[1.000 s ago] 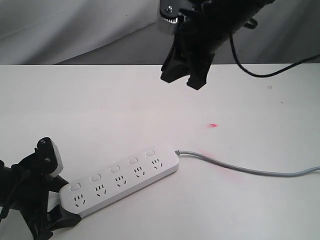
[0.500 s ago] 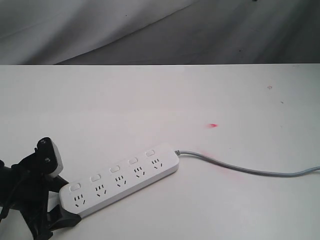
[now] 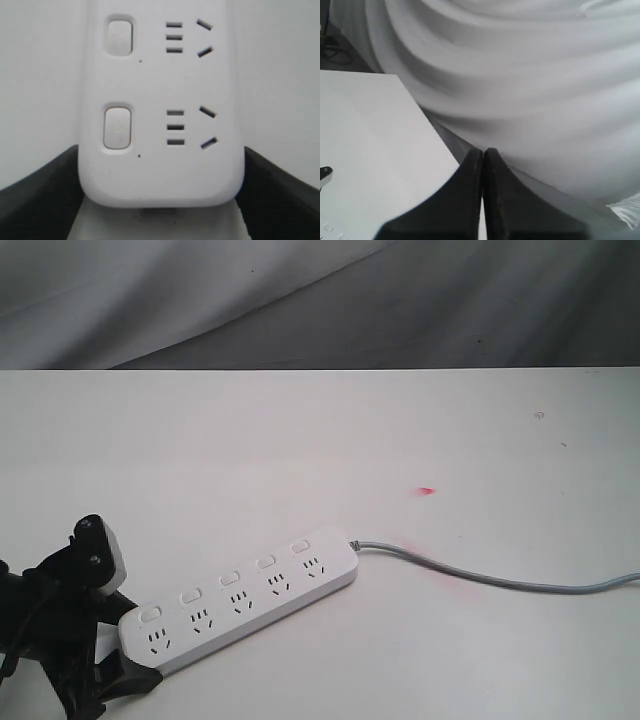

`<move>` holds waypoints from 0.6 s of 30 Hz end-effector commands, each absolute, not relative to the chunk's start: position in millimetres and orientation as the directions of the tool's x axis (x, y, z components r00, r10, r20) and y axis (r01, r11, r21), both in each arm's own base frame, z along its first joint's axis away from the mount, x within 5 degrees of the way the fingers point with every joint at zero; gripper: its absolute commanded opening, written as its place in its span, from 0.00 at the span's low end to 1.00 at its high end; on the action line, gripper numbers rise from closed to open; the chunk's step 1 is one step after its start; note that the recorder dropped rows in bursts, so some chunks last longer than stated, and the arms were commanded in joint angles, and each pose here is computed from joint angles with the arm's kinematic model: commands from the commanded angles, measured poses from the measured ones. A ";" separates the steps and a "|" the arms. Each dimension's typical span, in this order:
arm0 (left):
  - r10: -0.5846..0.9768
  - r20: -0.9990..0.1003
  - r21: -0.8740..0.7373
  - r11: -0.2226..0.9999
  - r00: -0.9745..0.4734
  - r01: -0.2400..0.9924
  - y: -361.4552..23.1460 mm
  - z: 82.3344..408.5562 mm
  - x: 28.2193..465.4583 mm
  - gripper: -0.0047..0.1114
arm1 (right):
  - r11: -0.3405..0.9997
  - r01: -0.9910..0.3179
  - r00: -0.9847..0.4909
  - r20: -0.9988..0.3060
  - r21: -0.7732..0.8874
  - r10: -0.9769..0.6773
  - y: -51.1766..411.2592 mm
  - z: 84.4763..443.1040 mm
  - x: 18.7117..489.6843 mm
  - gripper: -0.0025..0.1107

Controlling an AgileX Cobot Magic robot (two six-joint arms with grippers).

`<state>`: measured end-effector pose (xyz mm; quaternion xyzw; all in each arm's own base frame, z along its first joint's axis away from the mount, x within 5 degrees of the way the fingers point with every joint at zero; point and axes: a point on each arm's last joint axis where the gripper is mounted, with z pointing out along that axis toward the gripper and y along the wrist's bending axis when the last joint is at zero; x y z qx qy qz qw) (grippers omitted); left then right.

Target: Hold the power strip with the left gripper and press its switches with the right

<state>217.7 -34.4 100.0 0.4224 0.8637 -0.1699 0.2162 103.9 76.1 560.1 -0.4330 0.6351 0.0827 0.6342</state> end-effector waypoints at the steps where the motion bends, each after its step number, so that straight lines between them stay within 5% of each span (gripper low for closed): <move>1: 0.664 -0.487 -0.135 0.585 -0.568 0.800 -34.3 93.4 212.8 0.60 | 0.691 -0.602 0.176 -0.911 -0.399 -0.373 58.1 568.8 74.8 0.02; 9: 0.664 -0.487 -0.135 0.585 -0.568 0.800 -34.3 93.4 212.8 0.60 | 0.744 -0.598 0.156 -0.953 -0.299 -0.258 43.1 573.5 42.2 0.02; 18: 0.664 -0.487 -0.135 0.585 -0.568 0.800 -34.3 93.4 212.8 0.60 | 0.767 -0.558 0.080 -0.941 -0.315 -0.329 37.1 565.9 45.8 0.02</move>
